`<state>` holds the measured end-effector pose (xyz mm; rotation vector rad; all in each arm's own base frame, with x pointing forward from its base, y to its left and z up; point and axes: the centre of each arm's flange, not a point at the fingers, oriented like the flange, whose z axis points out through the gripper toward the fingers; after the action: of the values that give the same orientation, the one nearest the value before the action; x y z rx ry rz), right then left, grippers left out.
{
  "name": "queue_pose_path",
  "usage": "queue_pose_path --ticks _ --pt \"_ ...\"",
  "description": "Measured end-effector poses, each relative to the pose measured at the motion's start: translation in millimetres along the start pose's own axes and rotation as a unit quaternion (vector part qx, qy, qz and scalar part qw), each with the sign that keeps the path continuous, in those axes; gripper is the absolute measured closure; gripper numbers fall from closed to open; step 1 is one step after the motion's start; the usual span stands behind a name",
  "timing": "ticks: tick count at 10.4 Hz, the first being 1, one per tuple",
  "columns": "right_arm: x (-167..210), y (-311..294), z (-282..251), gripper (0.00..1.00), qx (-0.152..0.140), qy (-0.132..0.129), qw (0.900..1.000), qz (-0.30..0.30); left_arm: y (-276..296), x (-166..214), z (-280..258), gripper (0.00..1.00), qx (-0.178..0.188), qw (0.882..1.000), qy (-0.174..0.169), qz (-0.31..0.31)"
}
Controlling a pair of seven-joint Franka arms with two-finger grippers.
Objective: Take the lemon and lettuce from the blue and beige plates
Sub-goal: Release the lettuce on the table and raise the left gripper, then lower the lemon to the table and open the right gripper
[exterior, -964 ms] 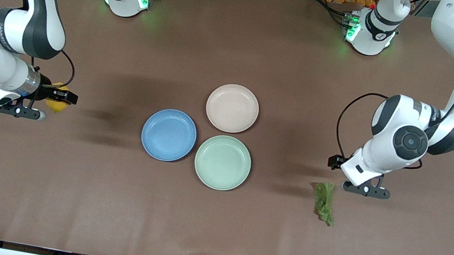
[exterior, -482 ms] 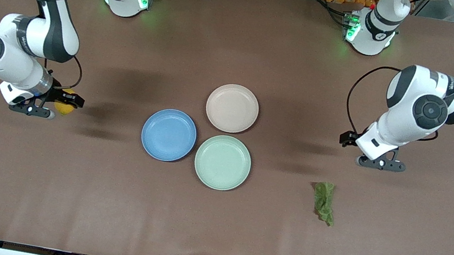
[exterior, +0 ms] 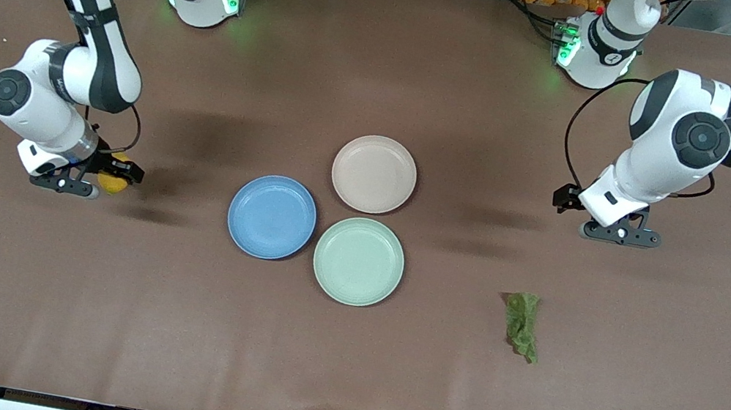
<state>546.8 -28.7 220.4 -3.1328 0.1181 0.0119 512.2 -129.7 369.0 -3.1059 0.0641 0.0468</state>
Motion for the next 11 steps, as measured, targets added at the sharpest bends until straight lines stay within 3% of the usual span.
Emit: queue_pose_path --ticks 6,8,11 --pt "-2 2 50 0.41 -0.004 0.010 1.000 0.000 3 36 -91 0.00 -0.017 0.996 0.088 -0.004" --pt "-3 1 54 0.41 -0.005 0.009 1.000 -0.001 2 38 -117 0.00 -0.013 0.997 0.073 -0.006" --pt "-2 1 54 0.04 -0.004 0.009 1.000 -0.002 1 35 -165 0.00 -0.005 0.999 0.043 -0.006"
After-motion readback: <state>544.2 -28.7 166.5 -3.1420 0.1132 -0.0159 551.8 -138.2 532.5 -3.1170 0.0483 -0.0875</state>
